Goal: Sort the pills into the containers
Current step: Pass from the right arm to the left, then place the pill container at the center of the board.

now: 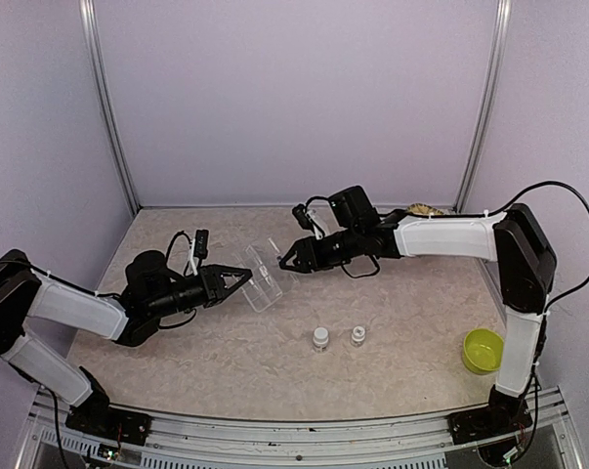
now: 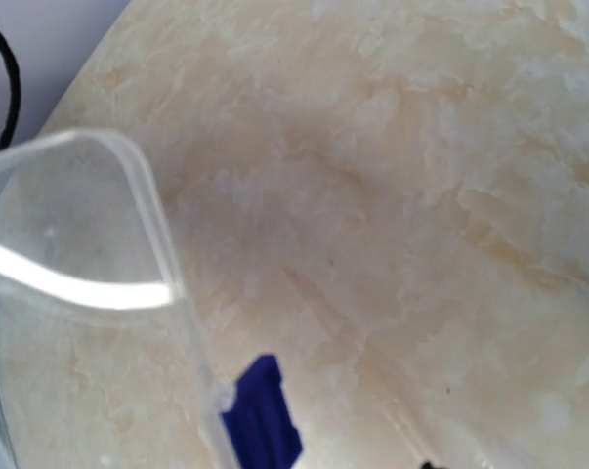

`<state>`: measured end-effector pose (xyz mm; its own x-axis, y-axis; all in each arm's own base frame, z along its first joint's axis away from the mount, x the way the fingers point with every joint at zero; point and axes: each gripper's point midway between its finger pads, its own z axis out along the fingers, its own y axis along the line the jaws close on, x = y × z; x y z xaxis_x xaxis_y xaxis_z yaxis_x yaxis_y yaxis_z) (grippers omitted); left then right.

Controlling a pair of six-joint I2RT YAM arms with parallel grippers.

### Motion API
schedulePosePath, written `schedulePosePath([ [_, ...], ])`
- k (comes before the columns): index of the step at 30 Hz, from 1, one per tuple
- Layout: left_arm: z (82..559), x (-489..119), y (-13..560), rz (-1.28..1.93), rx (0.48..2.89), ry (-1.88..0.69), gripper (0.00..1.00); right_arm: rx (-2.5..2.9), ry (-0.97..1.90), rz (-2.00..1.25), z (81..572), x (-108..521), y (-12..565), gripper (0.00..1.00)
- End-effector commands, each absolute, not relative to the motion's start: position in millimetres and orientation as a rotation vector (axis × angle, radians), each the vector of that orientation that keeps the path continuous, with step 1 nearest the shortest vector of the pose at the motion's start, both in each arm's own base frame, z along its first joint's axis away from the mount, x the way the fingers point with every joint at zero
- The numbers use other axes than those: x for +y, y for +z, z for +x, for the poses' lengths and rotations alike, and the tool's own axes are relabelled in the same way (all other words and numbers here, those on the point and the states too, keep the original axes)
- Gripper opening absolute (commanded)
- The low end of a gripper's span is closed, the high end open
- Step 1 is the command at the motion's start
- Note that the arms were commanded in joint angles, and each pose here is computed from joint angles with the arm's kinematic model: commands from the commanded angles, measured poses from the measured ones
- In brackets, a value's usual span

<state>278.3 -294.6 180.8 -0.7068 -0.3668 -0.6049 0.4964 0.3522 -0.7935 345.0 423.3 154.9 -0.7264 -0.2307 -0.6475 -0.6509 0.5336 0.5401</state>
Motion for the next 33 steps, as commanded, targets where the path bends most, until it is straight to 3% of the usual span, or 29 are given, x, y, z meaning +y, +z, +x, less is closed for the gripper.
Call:
schedulePosePath([
  [1, 275.1, -304.5, 204.4, 0.188, 1.784, -1.48, 0.2, 2.252, 1.112, -0.783, 340.0, 434.0, 148.3, 0.53],
  [24, 269.8, -320.1, 200.8, 0.226, 1.797, -1.509, 0.21, 2.187, 1.214, -0.962, 307.0, 467.8, 149.1, 0.52],
  [33, 265.0, -323.7, 205.9, 0.249, 1.783, -1.525, 0.21, 2.223, 1.088, -0.886, 324.4, 462.6, 141.8, 0.52],
])
